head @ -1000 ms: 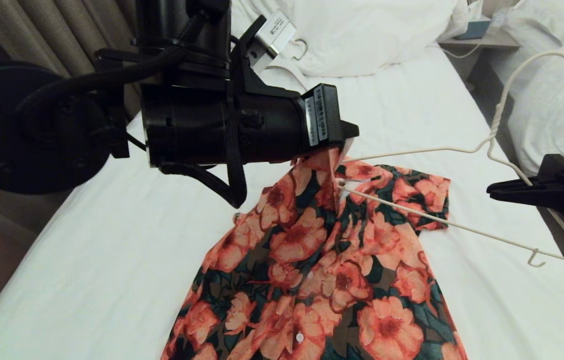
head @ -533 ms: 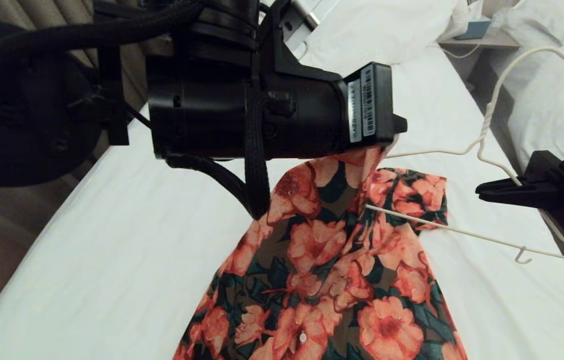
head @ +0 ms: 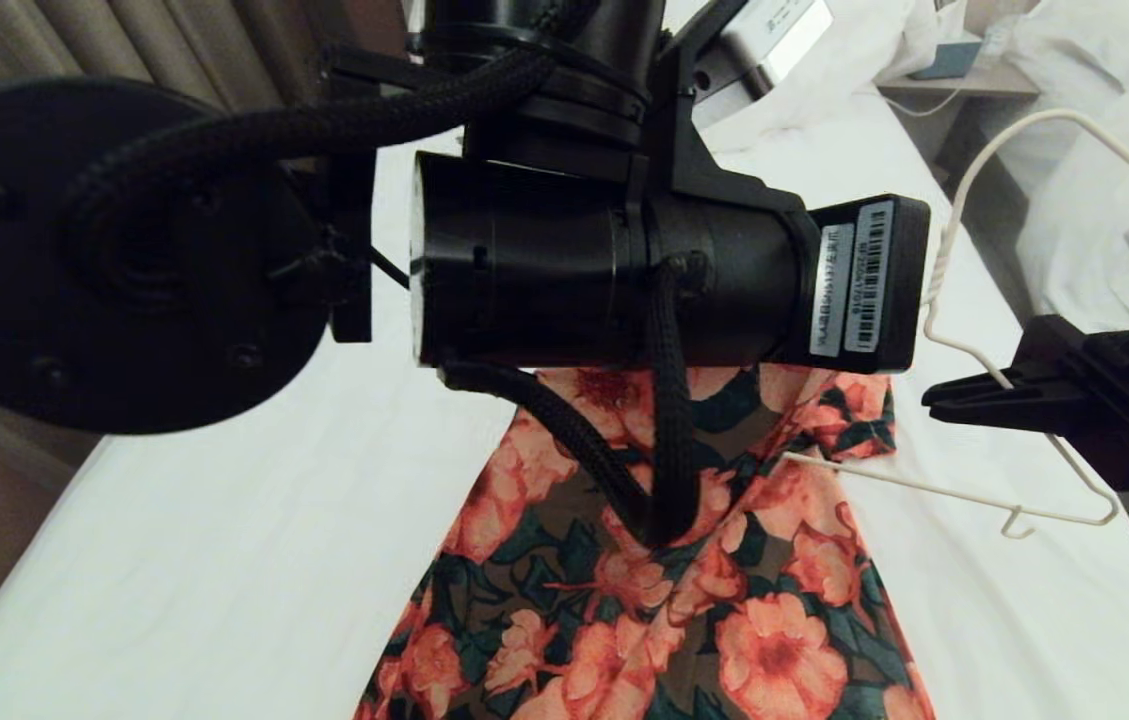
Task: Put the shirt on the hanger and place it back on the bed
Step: Hook one side of the shirt onto the hanger
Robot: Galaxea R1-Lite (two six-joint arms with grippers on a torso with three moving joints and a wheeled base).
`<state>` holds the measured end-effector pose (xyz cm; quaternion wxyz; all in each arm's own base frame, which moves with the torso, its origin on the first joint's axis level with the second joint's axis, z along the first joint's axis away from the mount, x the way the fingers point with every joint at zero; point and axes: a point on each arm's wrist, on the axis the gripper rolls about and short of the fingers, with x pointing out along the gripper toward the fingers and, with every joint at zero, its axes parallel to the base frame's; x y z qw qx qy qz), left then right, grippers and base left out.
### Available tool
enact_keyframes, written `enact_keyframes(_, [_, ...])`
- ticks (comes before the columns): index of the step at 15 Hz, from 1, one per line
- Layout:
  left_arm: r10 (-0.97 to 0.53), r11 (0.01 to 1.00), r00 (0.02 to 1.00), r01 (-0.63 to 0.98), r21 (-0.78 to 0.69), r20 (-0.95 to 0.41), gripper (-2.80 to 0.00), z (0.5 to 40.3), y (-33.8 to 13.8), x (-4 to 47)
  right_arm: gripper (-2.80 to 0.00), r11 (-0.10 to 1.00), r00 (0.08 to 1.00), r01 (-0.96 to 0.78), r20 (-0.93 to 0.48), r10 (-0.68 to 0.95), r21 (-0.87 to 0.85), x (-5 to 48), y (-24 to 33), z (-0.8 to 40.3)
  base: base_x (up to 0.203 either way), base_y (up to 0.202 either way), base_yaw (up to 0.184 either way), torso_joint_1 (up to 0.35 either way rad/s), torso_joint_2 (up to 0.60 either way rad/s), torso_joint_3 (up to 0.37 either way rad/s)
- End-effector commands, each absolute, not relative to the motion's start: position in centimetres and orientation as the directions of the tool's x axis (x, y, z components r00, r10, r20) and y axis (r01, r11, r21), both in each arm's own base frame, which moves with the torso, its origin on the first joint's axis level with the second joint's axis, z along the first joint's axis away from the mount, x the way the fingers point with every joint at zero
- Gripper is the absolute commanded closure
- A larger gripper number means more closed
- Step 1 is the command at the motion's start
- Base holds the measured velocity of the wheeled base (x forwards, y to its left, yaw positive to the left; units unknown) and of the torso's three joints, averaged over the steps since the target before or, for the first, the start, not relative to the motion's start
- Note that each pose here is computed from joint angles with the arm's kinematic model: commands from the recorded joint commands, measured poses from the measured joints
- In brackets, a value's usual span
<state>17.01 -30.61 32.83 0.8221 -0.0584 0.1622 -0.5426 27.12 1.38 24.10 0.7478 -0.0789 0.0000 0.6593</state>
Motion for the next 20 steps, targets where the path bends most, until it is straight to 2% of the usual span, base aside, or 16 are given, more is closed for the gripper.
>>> enact_keyframes(1, [-0.91, 0.403, 0.352, 0.876, -0.265, -0.22, 0.0, 32.0, -32.3, 16.7, 0.0, 0.098, 0.11, -0.988, -0.099, 0.989, -0.116, 27.3, 1.8, 23.9, 0.0, 0.0, 0.0, 0.0, 0.0, 0.0])
enact_keyframes(8, [-0.915, 0.372, 0.321, 0.905, -0.205, -0.246, 0.0, 31.3, -34.8, 12.2, 0.0, 0.057, 0.069, -0.99, -0.083, 0.994, -0.13, 29.0, 2.6, 22.7, 0.0, 0.0, 0.0, 0.0, 0.0, 0.0])
enact_keyframes(11, [-0.904, 0.388, 0.327, 0.899, -0.202, -0.276, 0.0, 30.0, -35.7, 12.8, 0.0, 0.033, 0.044, -0.991, -0.082, 0.996, -0.128, 29.1, 3.3, 22.7, 0.0, 0.0, 0.0, 0.0, 0.0, 0.0])
enact_keyframes(15, [-0.875, 0.442, 0.394, 0.886, -0.136, -0.281, 0.0, 29.3, -36.0, 15.2, 0.0, 0.025, 0.036, -0.991, -0.082, 0.996, -0.128, 29.0, 3.5, 22.7, 0.0, 0.0, 0.0, 0.0, 0.0, 0.0])
enact_keyframes(20, [-0.853, 0.473, 0.426, 0.876, -0.098, -0.301, 0.0, 28.4, -36.6, 15.4, 0.0, 0.027, 0.037, -0.991, -0.082, 0.996, -0.131, 28.8, 3.5, 22.7, 0.0, 0.0, 0.0, 0.0, 0.0, 0.0])
